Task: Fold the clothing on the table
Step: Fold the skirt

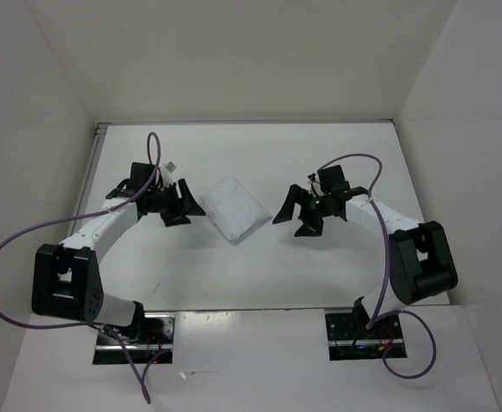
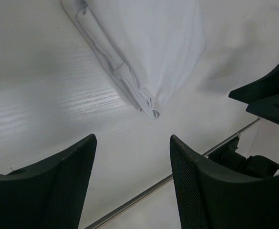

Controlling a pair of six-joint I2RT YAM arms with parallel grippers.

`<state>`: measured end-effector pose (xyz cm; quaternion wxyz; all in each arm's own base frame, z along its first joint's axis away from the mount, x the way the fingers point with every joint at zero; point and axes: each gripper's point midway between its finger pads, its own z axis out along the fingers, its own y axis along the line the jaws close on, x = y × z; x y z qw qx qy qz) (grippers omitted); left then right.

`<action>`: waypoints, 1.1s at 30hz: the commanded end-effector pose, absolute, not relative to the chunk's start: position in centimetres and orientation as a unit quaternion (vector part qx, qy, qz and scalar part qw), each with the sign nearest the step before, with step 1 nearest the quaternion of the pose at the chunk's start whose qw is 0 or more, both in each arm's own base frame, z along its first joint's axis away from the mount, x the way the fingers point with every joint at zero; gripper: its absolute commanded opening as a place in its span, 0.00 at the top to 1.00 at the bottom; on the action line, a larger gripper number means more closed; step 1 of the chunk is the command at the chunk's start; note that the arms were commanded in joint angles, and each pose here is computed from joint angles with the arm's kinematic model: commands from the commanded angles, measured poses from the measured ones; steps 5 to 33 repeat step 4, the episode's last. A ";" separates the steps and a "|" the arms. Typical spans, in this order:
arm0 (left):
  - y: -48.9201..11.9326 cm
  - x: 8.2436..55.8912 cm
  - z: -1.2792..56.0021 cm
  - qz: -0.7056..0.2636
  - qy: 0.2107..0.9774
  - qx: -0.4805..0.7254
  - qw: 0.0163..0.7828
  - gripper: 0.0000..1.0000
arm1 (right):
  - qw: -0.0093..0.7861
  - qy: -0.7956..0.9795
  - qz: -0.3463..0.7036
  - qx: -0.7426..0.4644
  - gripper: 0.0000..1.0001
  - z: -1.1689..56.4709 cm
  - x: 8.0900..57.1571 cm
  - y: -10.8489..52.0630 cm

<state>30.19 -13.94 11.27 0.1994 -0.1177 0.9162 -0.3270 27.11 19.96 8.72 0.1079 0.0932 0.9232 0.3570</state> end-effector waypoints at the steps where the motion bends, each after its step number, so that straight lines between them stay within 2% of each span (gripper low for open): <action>1: -14.7 32.0 14.4 -0.350 0.897 -0.087 0.255 0.30 | 0.170 0.914 0.356 0.092 0.00 11.0 28.7 19.8; 33: -15.4 32.5 14.9 -0.344 0.899 -0.073 0.260 0.30 | 0.180 0.917 0.342 0.093 0.00 11.2 29.2 19.4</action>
